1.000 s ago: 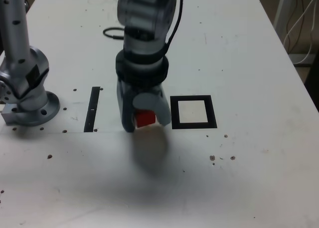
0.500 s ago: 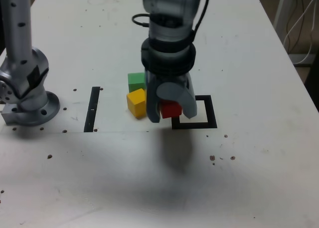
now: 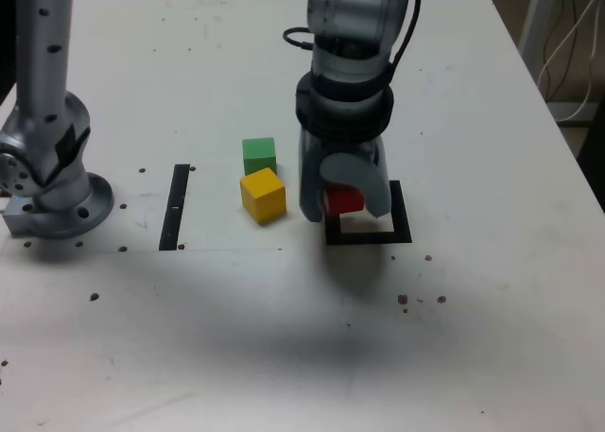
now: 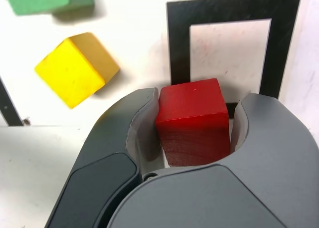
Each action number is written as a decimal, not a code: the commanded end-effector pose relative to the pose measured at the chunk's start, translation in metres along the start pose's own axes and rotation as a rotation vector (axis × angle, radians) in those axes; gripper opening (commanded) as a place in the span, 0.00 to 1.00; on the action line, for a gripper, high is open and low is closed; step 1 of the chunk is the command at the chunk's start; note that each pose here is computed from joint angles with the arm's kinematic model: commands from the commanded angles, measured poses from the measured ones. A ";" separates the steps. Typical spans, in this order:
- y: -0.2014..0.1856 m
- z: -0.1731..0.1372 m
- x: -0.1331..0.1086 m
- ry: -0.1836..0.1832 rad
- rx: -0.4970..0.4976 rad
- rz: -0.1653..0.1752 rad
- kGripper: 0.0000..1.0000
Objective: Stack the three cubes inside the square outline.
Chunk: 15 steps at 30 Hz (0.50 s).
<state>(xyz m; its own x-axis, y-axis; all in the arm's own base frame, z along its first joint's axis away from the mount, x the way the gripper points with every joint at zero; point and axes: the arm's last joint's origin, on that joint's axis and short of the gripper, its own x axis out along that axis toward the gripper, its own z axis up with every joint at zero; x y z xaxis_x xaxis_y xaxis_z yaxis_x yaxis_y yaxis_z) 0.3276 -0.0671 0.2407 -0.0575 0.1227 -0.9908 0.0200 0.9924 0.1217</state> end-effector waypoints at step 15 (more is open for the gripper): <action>0.008 0.026 0.014 0.030 0.028 -0.014 0.28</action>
<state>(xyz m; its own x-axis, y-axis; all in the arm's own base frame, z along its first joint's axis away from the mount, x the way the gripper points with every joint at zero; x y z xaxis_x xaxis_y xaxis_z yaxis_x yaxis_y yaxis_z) 0.3523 -0.0578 0.2257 -0.0892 0.1127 -0.9896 0.0461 0.9930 0.1089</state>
